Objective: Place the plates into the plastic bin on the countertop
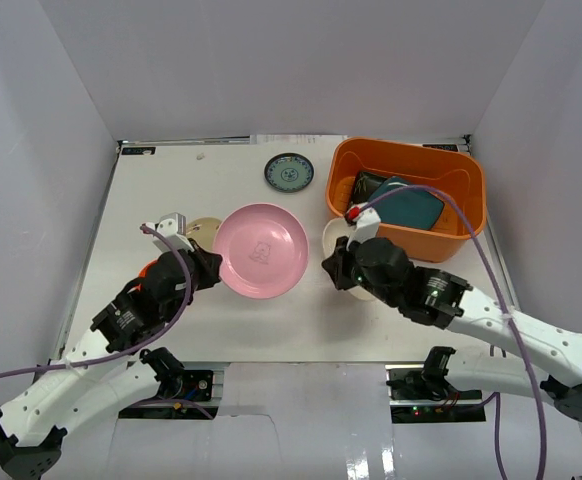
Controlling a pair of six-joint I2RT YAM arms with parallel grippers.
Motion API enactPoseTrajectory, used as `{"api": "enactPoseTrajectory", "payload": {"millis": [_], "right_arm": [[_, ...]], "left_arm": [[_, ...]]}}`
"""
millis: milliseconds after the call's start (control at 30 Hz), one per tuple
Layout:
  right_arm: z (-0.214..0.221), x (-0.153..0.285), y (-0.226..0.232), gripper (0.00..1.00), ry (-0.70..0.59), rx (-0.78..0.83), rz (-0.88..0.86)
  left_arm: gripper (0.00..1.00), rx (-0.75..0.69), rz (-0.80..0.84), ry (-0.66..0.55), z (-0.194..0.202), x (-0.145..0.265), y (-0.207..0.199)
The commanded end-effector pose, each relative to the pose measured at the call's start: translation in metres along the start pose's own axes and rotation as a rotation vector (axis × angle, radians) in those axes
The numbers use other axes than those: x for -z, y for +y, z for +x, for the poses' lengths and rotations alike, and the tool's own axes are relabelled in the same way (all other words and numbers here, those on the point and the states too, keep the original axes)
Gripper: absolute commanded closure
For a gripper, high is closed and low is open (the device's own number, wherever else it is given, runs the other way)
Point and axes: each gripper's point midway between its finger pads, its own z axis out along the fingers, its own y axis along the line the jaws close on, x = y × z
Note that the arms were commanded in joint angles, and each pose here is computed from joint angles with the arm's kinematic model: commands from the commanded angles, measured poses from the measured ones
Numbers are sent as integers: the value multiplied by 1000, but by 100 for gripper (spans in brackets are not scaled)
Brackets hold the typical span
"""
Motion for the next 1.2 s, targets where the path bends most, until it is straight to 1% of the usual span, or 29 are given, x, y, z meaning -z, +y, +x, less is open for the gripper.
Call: {"api": "enactPoseTrajectory", "payload": {"millis": [0,33,67,100,133,167,200,233,267,300,333,367,400,433,467,500,567,600,700,767,800,833,867,933,967,1033,1067,1100,1167], "right_arm": [[-78,39,29,92,-182,3,-122],[-90,44,32,92,-210,14,-128],[-104,47,28,92,-249,51,-94],[-127,54,28,92,-297,63,-71],[-140,57,22,92,-331,83,-23],[-156,59,1,92,-379,95,95],[-177,65,-9,92,-415,139,150],[-184,53,-21,92,-397,163,199],[-197,41,-49,92,-379,150,202],[-200,24,-66,92,-349,149,202],[-209,16,-83,92,-359,135,210],[-215,11,-115,92,-362,122,273],[-211,-8,-129,92,-325,139,303],[-212,-17,-142,92,-312,153,324],[-214,-25,-159,92,-300,141,338],[-203,-47,-172,92,-248,132,349],[-198,-61,-195,92,-211,109,379],[-187,-76,-204,92,-167,103,385],[-172,-89,-217,91,-122,75,396],[-166,-90,-218,73,-115,60,393],[-167,-88,-216,62,-120,54,387],[-167,-85,-214,43,-121,44,382],[-168,-82,-207,34,-126,26,352],[-178,-62,-189,19,-172,9,291],[-182,-47,-169,15,-210,-10,215],[-186,-30,-145,13,-258,-24,106],[-184,-22,-121,12,-271,-21,-12],[-175,-7,-107,7,-296,-42,-74],[-172,16,-76,2,-339,-24,-225]], "left_arm": [[100,28,5,-62,-23,9,-4],[100,29,7,-62,-24,9,-5],[100,30,12,-63,-24,9,-6],[100,32,21,-57,-24,9,-8],[100,31,26,-51,-23,7,-11],[100,30,33,-44,-22,6,-13],[100,29,40,-36,-20,5,-15],[100,24,50,-15,-15,2,-18],[100,26,65,-9,-15,0,-23],[100,24,73,3,-12,-1,-25],[100,23,90,18,-9,-2,-30],[100,24,99,22,-8,-5,-34],[100,23,106,28,-6,-7,-35],[100,25,125,34,-5,-8,-40],[100,17,127,46,-1,-11,-42],[100,15,130,54,1,-13,-43],[100,12,145,71,4,-16,-48],[100,1,143,83,8,-20,-49],[100,-13,149,104,16,-26,-51],[100,-14,159,106,17,-28,-54],[100,-17,168,113,19,-29,-56],[100,-18,173,115,20,-32,-58],[100,-19,182,115,19,-32,-61],[100,-25,201,116,17,-36,-69],[100,-30,205,113,16,-38,-71],[100,-44,208,110,14,-44,-78],[100,-51,207,110,13,-47,-80],[100,-51,213,107,10,-49,-85],[100,-71,207,122,13,-59,-90]]}}
